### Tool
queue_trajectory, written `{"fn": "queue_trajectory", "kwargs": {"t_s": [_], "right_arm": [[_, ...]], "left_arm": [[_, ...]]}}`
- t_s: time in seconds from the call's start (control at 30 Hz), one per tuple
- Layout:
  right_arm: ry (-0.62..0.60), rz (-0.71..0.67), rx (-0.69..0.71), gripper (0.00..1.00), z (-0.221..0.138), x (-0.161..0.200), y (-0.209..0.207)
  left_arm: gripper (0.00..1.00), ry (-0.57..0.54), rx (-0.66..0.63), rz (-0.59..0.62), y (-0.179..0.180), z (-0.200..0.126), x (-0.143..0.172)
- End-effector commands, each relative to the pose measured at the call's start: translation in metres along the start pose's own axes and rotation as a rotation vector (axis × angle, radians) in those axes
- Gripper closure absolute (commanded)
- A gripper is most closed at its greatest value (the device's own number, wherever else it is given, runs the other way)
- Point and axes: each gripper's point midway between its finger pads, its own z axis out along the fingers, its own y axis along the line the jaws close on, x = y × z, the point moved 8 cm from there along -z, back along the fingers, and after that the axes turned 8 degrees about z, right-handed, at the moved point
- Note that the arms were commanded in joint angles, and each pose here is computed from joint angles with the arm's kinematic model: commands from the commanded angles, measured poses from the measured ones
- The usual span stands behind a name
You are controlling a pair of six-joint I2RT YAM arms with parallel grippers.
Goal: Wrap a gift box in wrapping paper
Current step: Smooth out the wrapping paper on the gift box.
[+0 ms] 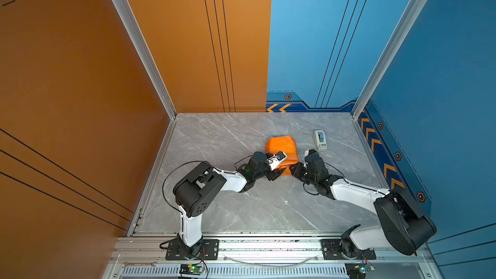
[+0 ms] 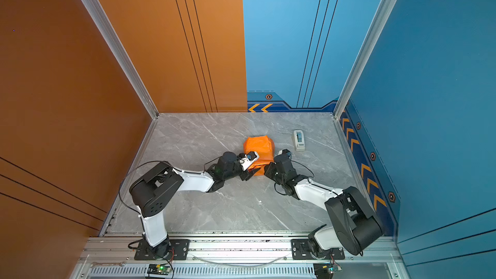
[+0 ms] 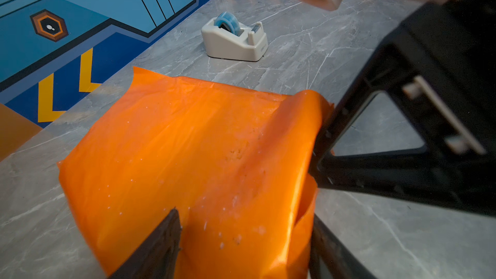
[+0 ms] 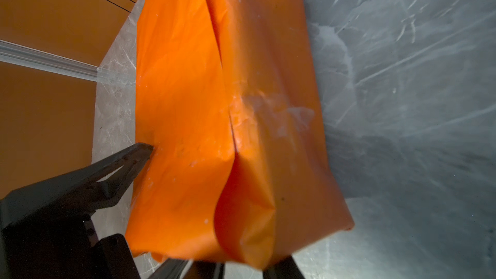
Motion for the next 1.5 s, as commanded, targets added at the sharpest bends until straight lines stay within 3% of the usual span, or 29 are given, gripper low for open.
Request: {"fn": "queue_trajectory", "kwargs": {"t_s": [0.0,0.13,0.53,1.1,1.47], "right_arm": [[-0.025,-0.003,-0.030,0.68,-0.011,0.007,0.004],[-0.027,0.020,-0.036,0.65,-0.015,0.017,-0.004],[-0.023,0.037,-0.096,0.75,0.010,0.010,0.014],[-0.023,0.052,-0.066,0.76,0.016,0.012,0.006],[-0.019,0.054,-0.072,0.77,0.016,0.013,0.007]], "left_arm": [[0.33,0.228,0.083,-0.050,-0.019,0.003,0.051],[0.36,0.231,0.091,-0.049,-0.020,0.004,0.053],[0.31,0.194,0.116,-0.042,-0.019,-0.001,0.041],[0.10,-0.028,0.112,0.161,-0.004,-0.026,-0.038],[0.06,0.102,0.105,0.232,-0.002,-0.020,-0.003]]}}
